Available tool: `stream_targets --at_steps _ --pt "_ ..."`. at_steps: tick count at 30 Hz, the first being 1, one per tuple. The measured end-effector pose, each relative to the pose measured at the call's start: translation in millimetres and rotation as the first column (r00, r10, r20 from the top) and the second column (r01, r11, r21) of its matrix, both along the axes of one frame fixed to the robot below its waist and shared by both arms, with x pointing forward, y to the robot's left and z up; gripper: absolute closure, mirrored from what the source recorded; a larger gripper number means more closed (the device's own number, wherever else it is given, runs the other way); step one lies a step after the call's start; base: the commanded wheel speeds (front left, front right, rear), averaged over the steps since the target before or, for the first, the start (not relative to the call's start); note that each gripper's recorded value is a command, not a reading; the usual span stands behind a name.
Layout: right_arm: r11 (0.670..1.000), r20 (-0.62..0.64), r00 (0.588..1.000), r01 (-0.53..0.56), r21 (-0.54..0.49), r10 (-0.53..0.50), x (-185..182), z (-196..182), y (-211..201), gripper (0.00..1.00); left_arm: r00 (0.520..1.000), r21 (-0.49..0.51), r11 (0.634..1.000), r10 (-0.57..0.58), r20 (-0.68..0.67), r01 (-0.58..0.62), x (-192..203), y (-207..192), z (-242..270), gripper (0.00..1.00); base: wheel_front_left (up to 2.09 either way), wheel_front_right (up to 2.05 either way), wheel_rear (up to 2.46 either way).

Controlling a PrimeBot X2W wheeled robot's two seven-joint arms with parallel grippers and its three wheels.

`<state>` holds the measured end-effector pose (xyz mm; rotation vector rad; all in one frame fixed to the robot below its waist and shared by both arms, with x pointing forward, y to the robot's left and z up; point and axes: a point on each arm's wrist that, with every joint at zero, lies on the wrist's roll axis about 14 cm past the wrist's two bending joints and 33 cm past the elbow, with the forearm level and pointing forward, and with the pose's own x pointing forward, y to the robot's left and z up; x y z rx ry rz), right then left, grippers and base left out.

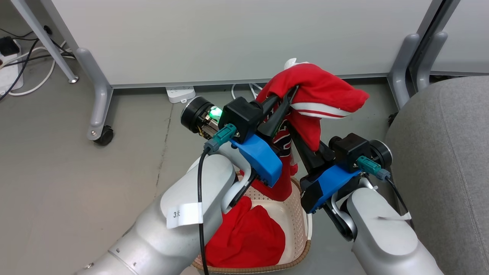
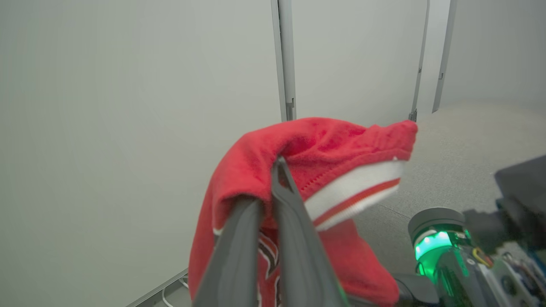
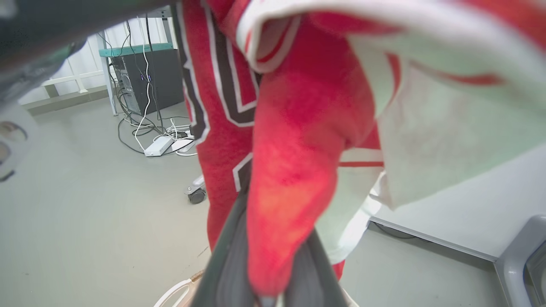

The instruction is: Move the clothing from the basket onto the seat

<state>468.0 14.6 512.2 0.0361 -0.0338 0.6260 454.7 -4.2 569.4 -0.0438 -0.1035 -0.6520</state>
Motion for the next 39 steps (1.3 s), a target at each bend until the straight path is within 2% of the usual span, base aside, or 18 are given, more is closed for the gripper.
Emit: stream_targets --at_steps 1,22,32,39 --pt "1.000 0.000 1.000 0.000 0.000 0.000 0.0 -0.1 0.0 1.00 1.000 0.002 1.000 0.006 0.000 -0.006 0.7 0.9 -0.5 0.00 0.00 0.00 0.00" --pt "0.999 -0.008 0.999 0.036 0.003 -0.036 3.7 -3.4 -13.4 1.00 1.000 0.013 1.000 0.006 0.009 -0.006 7.6 -4.2 -3.3 0.00 0.00 0.00 0.00" --pt "0.987 -0.011 0.988 0.157 0.021 -0.156 14.5 -2.4 -56.0 1.00 0.999 0.020 0.999 -0.042 -0.006 0.042 12.1 -24.6 -13.9 0.00 0.00 0.00 0.00" --pt "0.961 0.010 0.962 0.274 0.027 -0.274 20.6 3.5 -100.8 1.00 0.994 0.023 0.993 -0.111 -0.016 0.112 13.1 -50.8 -23.8 0.00 0.00 0.00 0.00"
